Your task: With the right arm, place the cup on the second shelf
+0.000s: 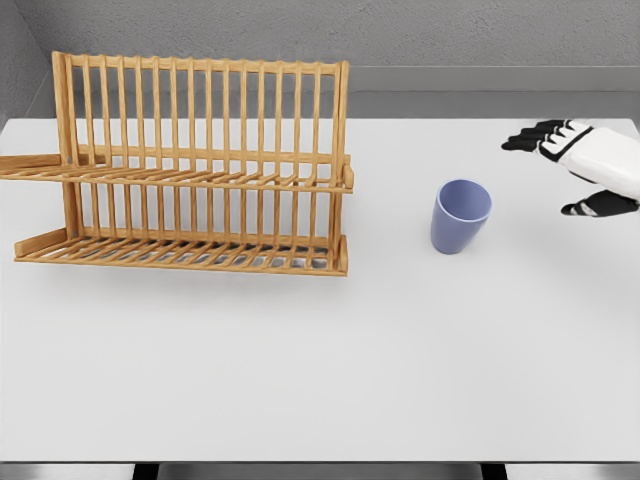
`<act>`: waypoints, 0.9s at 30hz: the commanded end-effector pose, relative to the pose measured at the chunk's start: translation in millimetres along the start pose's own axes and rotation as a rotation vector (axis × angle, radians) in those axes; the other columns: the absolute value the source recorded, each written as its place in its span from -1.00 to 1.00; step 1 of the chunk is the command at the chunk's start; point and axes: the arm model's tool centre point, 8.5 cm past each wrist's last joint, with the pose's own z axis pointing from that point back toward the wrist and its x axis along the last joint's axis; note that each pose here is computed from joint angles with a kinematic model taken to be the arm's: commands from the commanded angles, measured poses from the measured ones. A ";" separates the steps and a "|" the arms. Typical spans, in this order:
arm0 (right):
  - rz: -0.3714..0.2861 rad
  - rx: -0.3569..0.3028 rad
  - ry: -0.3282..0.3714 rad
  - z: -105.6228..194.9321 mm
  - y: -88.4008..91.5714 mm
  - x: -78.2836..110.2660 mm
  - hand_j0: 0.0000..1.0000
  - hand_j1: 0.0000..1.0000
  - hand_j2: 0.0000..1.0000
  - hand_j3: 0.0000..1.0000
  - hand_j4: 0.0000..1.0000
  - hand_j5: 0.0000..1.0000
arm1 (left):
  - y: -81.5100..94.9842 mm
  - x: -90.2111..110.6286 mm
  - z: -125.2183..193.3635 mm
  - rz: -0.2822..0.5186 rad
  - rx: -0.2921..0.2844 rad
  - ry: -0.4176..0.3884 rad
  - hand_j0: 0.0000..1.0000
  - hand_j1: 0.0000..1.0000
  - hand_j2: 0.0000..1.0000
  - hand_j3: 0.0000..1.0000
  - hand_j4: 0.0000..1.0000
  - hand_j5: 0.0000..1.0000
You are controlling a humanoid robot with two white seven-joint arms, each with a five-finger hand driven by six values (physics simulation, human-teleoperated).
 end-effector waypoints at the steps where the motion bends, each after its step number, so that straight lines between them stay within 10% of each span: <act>1: -0.009 0.005 -0.008 -1.0 2.7 2.0 1.00 1.00 1.00 1.00 1.00 1.00 | 0.2 1.0 -0.1 0.000 0.000 -0.002 1.00 1.00 1.00 1.00 1.00 1.00; 7: -0.012 -0.002 0.021 3.3 -2.0 -7.6 1.00 1.00 1.00 1.00 1.00 1.00 | 0.0 0.0 0.0 0.000 0.000 0.000 1.00 1.00 1.00 1.00 1.00 1.00; 10: 0.039 0.265 -0.002 -11.6 -10.7 -5.9 1.00 1.00 1.00 1.00 1.00 1.00 | 0.2 1.0 -0.1 0.000 0.000 -0.002 1.00 1.00 1.00 1.00 1.00 1.00; 14: 0.026 0.354 -0.021 -71.7 -8.3 -1.7 1.00 1.00 1.00 1.00 1.00 1.00 | 0.2 1.0 -0.1 0.000 0.000 -0.002 1.00 1.00 1.00 1.00 1.00 1.00; 27: 0.007 0.399 -0.070 -114.1 7.7 8.3 1.00 1.00 1.00 1.00 1.00 1.00 | 0.0 0.0 0.0 0.000 0.000 0.000 1.00 1.00 1.00 1.00 1.00 1.00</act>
